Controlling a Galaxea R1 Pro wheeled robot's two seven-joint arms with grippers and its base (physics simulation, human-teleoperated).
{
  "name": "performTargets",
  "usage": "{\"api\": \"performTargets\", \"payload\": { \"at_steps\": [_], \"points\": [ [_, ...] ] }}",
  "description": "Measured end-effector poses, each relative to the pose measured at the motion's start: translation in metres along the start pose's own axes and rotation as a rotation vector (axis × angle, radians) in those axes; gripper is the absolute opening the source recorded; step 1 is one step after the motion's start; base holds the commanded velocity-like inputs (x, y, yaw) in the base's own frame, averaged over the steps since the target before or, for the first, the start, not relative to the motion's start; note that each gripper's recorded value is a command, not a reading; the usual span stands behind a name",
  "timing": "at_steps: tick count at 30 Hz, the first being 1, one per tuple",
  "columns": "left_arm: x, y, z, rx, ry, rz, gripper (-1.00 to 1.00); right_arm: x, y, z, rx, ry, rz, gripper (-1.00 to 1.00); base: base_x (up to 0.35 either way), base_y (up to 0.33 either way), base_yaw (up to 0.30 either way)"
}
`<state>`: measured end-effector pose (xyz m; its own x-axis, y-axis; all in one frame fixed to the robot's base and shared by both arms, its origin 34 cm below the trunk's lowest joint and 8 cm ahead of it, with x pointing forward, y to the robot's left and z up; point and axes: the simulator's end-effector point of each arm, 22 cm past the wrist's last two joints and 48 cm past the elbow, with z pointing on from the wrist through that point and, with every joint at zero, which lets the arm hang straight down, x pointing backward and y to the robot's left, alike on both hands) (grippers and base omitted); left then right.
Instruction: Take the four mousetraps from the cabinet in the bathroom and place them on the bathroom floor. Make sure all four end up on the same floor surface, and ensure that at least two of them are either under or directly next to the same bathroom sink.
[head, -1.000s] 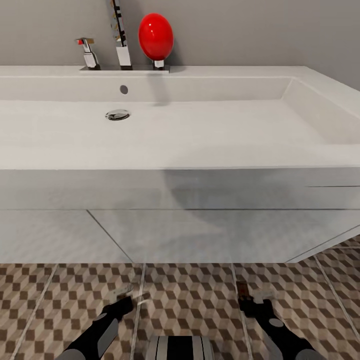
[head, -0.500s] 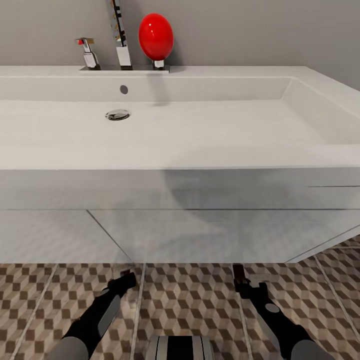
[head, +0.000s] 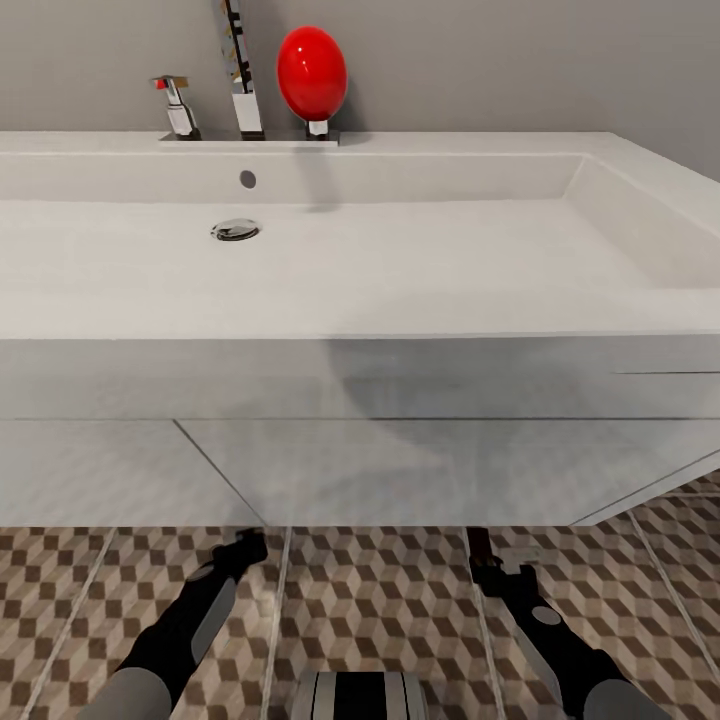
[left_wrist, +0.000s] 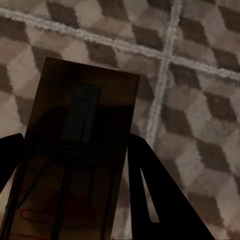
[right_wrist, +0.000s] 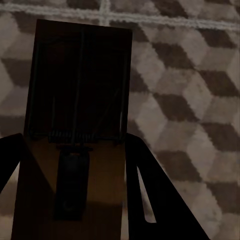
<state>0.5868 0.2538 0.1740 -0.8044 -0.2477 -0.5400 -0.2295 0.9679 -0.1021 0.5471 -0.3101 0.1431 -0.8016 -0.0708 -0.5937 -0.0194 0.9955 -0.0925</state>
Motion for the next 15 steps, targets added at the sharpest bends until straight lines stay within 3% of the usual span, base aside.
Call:
{"api": "performTargets", "payload": {
  "at_steps": [3,15],
  "points": [
    [0.001,0.004,0.001,-0.012,-0.018,0.012,-1.00,0.000,0.000,0.000,0.000,0.001,0.000,-1.00,0.000,0.000,0.000],
    [0.025,0.008,0.003,-0.021,-0.002,0.016,-1.00,0.001,0.000,0.000,-0.001,0.003,-0.001,-1.00,0.000,0.000,0.000]
  ]
}}
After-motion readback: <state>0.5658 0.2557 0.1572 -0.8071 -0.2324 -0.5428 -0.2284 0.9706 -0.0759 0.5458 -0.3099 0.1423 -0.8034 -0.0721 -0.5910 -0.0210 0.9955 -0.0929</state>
